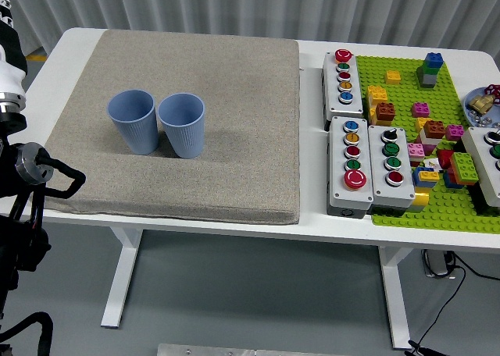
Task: Pick cup pour cup place
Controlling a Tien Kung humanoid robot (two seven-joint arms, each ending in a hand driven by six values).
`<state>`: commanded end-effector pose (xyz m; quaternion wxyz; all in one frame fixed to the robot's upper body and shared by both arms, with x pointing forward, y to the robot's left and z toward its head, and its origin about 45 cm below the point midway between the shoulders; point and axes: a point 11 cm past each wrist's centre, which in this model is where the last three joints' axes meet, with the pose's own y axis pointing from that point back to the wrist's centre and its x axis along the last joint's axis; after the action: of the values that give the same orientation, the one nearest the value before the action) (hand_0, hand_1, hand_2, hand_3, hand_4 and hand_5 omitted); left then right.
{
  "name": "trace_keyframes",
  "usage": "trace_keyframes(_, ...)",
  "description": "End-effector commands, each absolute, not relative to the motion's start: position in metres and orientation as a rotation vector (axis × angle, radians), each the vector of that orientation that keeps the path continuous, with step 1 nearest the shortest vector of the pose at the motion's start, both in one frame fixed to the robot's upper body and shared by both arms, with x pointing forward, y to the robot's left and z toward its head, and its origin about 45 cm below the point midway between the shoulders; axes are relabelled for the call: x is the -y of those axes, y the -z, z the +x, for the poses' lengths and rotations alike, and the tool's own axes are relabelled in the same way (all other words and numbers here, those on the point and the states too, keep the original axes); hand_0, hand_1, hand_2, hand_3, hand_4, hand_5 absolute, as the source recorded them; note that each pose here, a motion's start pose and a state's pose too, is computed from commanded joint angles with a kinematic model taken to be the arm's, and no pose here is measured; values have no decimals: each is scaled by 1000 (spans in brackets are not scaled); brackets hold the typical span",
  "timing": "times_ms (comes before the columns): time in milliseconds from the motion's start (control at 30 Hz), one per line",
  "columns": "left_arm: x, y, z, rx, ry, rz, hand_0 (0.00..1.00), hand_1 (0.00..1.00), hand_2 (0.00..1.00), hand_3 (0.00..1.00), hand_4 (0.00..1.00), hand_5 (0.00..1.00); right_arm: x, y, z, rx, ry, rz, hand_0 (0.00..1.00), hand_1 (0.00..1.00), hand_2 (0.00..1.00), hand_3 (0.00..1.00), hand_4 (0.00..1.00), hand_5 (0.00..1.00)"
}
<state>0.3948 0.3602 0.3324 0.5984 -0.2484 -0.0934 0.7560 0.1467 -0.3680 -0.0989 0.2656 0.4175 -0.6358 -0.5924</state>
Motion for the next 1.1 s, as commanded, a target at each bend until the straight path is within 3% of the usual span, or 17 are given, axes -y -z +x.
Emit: trace_keyframes(1100,-361,-337,392,301,-1754,-492,998,998,998,979,916,945,366,98,150,1721,1601,1134,772,703,751,626,217,207)
